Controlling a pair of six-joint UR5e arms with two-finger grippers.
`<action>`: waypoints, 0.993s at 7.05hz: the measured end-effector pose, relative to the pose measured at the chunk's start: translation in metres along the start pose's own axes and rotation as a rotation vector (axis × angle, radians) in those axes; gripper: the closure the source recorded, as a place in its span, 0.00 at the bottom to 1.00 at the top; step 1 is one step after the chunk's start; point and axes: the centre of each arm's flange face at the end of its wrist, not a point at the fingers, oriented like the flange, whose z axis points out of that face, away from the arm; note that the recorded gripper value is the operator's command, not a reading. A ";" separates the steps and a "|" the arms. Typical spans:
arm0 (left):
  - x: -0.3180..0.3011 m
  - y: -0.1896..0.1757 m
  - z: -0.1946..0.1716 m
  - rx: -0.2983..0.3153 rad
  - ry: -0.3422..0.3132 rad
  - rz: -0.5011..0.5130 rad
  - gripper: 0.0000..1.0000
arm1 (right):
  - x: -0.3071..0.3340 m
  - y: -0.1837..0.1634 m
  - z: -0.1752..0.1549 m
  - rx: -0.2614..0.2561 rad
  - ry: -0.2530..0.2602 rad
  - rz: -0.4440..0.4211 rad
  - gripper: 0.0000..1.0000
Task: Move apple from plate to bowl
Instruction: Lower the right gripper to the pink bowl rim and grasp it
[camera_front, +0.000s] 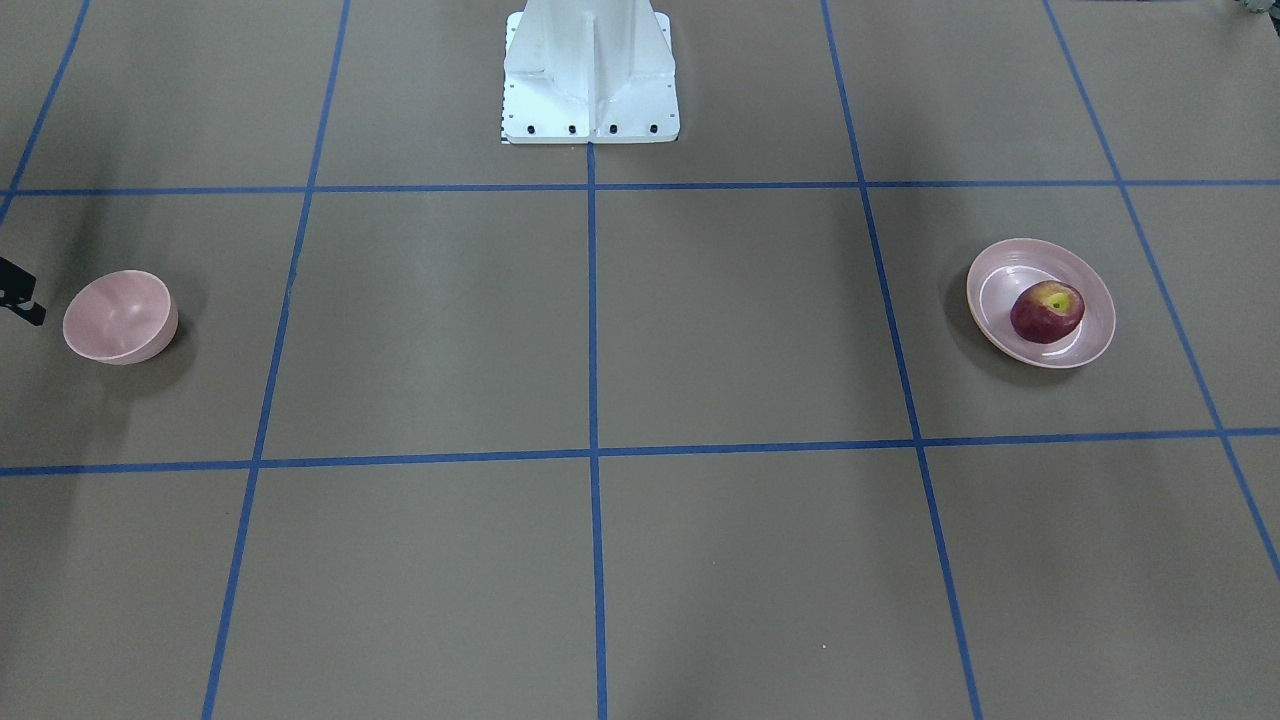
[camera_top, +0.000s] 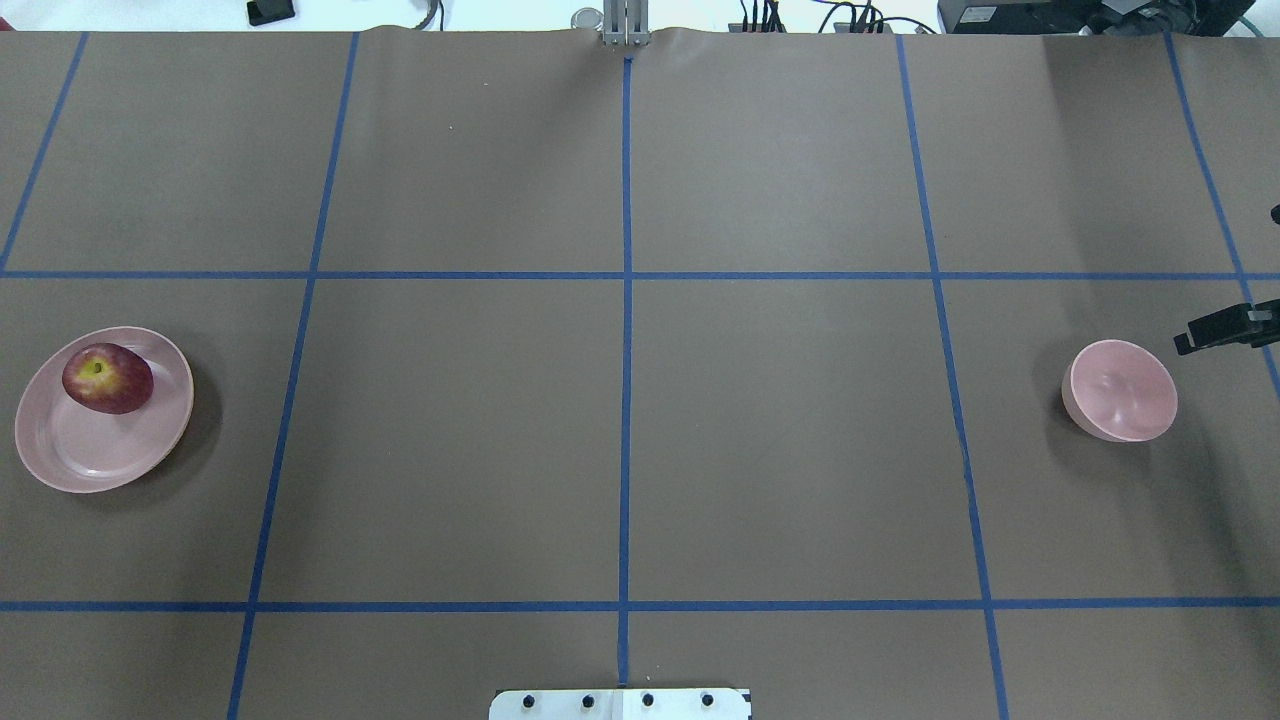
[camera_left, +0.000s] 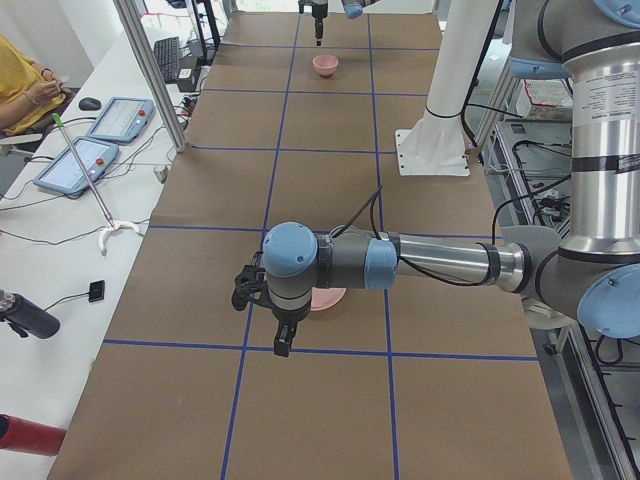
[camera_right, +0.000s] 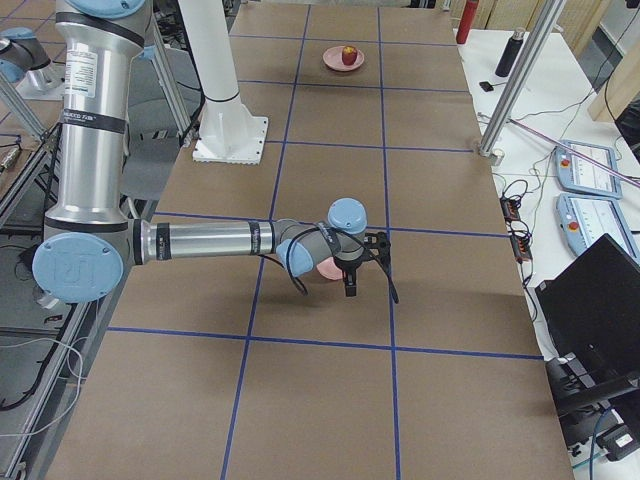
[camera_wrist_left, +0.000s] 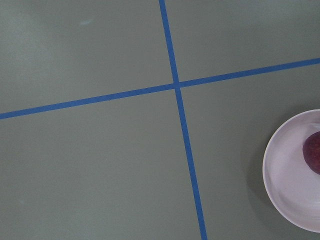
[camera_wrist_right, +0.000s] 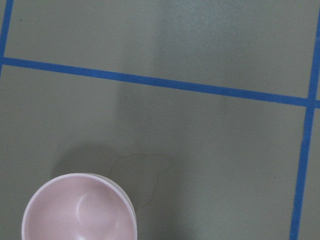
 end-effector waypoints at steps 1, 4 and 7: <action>0.000 0.000 0.000 -0.001 0.001 -0.001 0.02 | 0.005 0.010 0.020 0.017 -0.022 0.005 0.46; -0.003 0.009 0.005 -0.011 0.004 -0.010 0.02 | 0.008 0.026 0.037 0.015 -0.043 -0.005 0.78; -0.003 0.010 0.006 -0.013 0.004 -0.012 0.02 | -0.005 0.025 0.033 0.018 -0.062 -0.024 1.00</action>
